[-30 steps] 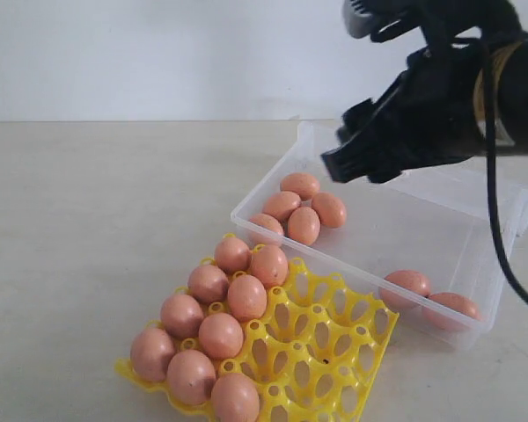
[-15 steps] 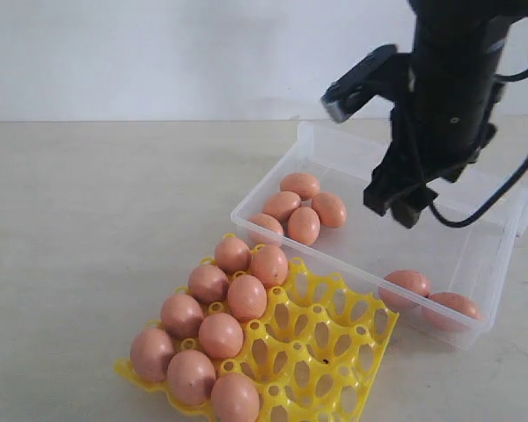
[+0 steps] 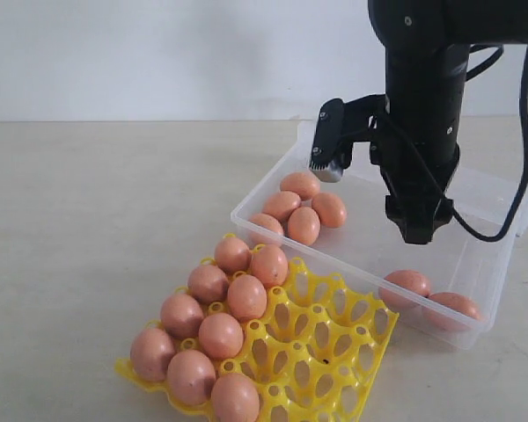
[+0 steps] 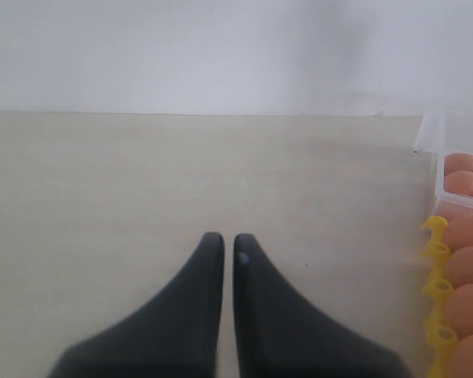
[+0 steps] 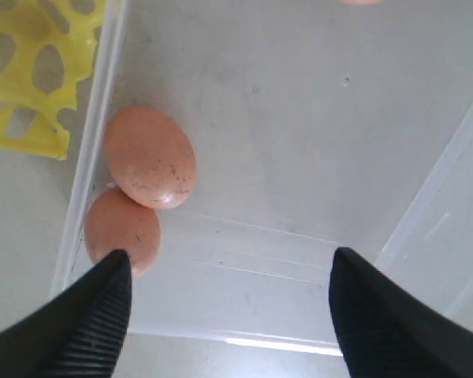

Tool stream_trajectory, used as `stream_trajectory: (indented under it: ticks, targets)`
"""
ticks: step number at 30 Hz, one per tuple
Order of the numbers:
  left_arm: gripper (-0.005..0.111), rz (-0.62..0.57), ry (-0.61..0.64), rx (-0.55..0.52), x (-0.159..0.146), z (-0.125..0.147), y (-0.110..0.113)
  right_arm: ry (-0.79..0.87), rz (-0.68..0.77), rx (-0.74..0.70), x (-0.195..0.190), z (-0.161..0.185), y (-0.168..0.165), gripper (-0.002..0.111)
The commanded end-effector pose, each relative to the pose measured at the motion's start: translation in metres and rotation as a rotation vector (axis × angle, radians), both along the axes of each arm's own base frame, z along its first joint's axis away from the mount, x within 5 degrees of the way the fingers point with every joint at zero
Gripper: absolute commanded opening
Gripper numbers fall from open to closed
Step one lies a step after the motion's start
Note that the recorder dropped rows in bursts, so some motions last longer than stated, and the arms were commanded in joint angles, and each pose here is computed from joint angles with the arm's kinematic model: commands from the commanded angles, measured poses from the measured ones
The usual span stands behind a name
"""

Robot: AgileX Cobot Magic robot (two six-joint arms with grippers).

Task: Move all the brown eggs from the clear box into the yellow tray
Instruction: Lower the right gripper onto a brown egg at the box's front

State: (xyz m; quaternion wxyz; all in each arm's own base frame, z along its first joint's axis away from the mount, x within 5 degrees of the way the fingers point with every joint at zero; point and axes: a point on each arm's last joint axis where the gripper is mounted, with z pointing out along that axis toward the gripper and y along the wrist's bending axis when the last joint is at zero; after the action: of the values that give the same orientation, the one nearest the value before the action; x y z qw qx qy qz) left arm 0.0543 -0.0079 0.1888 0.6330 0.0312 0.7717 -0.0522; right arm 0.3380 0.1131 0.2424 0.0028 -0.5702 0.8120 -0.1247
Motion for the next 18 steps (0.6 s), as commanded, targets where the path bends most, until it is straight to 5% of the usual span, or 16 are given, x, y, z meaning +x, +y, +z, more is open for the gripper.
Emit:
stream_trajectory:
  ticks: [1, 10, 18]
  targets:
    - [0.004, -0.004, -0.005, 0.002, 0.0, -0.001, 0.0, -0.019, 0.089, 0.003, 0.0, -0.012, -0.002, 0.062]
    - [0.004, -0.005, -0.002, 0.002, 0.0, -0.001, 0.0, -0.08, 0.15, 0.026, 0.001, -0.026, 0.0, 0.062]
    - [0.004, -0.004, -0.004, 0.002, 0.0, -0.001, 0.0, -0.018, 0.005, 0.141, 0.01, -0.041, -0.022, 0.062]
